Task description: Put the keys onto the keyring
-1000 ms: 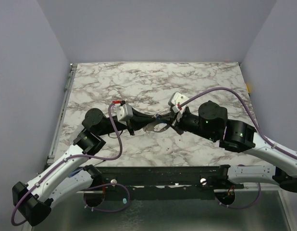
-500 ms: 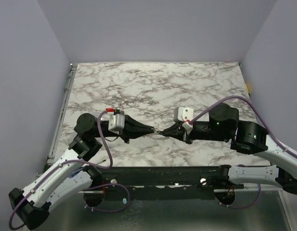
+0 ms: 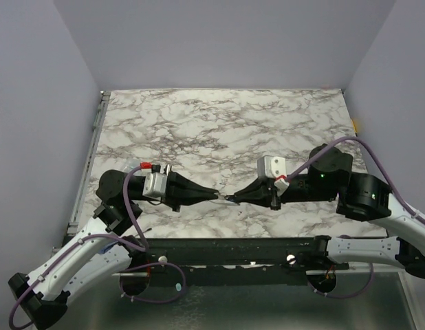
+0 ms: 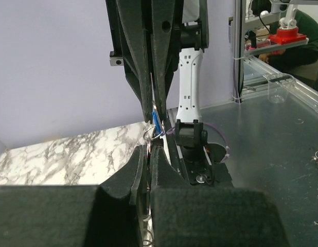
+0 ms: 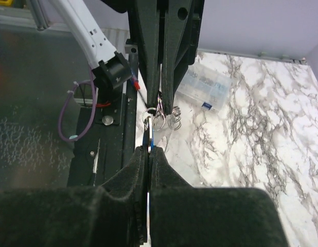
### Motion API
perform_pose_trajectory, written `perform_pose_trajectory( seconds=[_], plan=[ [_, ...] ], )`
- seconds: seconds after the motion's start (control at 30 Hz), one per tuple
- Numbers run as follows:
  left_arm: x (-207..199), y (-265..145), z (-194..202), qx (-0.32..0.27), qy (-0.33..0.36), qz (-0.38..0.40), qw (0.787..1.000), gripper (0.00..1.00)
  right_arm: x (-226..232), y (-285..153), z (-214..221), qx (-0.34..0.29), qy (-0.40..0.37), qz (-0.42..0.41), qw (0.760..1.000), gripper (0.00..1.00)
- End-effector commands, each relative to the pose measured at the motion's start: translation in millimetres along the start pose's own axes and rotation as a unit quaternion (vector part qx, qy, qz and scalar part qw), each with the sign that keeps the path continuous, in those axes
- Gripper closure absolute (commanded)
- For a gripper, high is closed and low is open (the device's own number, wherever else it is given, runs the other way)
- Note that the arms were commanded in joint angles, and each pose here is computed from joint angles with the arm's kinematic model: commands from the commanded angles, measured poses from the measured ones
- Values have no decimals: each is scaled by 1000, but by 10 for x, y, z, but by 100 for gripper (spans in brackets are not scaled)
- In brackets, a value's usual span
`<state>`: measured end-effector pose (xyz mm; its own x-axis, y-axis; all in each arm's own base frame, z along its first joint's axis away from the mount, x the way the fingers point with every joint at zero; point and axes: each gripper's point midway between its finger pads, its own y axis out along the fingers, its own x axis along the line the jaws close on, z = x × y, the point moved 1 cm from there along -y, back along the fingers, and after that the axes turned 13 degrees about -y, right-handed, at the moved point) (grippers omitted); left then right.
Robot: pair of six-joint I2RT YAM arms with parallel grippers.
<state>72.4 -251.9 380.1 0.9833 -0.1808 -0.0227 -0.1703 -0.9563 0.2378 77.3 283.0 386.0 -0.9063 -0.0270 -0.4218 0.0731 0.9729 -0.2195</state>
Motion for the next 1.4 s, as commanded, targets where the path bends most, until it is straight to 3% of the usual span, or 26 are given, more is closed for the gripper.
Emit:
perform_pose_trajectory(
  seconds=[0.0,0.3,0.6,0.8,0.93,1.1,1.37],
  plan=[
    [-353,-51,-126,1,23,68,997,100,-443,-390,-412,-36,5,121,992,99],
    [-389,-56,-193,-5,34,69,997,100,-522,-225,-395,1,86,123,989,99],
    [-363,-88,-304,-32,57,37,997,100,-161,-90,-29,-15,43,65,997,99],
    [-386,-99,-363,-44,66,34,996,100,-122,106,334,20,49,72,996,99],
    [-391,-94,-353,-49,61,38,996,100,-99,259,416,11,59,69,996,99],
    [-375,-85,-318,-51,53,40,996,100,-102,401,443,-4,61,67,996,99],
    [-345,-69,-201,-36,39,49,997,100,-465,357,518,57,25,141,988,99]
  ],
)
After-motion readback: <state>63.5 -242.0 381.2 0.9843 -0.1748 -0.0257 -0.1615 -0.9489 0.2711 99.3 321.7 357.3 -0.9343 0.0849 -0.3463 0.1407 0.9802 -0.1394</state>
